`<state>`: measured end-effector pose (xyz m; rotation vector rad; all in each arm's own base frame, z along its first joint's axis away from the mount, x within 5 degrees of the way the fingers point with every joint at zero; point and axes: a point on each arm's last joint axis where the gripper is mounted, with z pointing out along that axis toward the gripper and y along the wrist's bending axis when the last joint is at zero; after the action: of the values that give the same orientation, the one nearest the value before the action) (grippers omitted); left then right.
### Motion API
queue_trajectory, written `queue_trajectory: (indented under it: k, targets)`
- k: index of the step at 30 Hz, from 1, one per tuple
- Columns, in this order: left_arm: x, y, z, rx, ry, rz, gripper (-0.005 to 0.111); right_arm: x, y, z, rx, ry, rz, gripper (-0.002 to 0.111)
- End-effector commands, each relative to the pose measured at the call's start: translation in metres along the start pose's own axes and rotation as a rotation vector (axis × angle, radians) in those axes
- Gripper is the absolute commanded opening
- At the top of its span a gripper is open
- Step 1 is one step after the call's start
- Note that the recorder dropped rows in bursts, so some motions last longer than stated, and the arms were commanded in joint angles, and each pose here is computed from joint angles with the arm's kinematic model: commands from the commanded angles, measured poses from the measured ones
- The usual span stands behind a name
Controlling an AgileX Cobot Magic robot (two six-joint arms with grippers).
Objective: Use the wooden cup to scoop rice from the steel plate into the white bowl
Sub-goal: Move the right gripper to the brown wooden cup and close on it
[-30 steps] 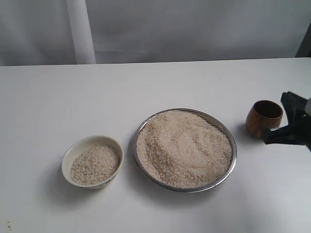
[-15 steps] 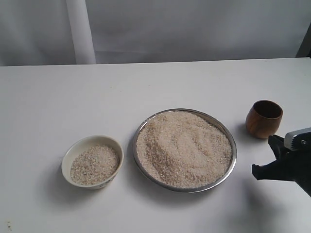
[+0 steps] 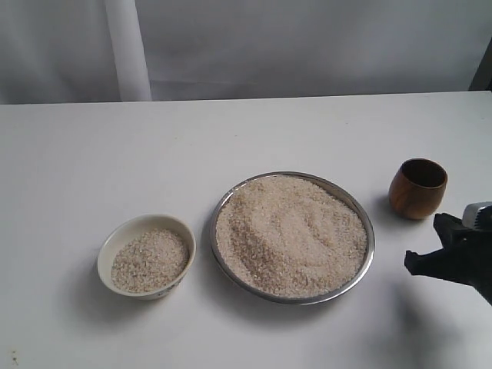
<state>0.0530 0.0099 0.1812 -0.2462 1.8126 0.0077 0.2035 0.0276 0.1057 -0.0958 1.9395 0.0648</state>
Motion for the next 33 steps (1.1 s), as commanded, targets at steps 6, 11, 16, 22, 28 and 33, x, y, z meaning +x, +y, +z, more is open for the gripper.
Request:
queue_trajectory:
  k: [6, 11, 16, 22, 28, 33]
  targets:
    - [-0.002, 0.000, -0.001, 0.005, -0.011, -0.007, 0.000, 0.005, -0.007, -0.001, 0.067, 0.049, 0.034, 0.063]
    - [-0.002, 0.000, -0.001, 0.005, -0.011, -0.007, 0.000, 0.003, -0.007, 0.000, 0.076, 0.034, 0.037, 0.094]
    - [-0.002, 0.000, -0.001, 0.005, -0.011, -0.007, 0.000, 0.002, -0.007, 0.000, 0.076, 0.022, 0.037, 0.095]
    - [-0.002, 0.000, -0.001, 0.005, -0.011, -0.007, 0.000, -0.010, -0.004, 0.016, 0.054, -0.012, 0.036, 0.092]
    - [-0.002, 0.000, -0.001, 0.005, -0.011, -0.007, 0.000, -0.025, -0.004, 0.038, 0.070, -0.041, 0.050, 0.092]
    - [-0.002, 0.000, -0.001, 0.005, -0.011, -0.007, 0.000, -0.021, -0.004, 0.052, 0.071, -0.026, 0.049, 0.092]
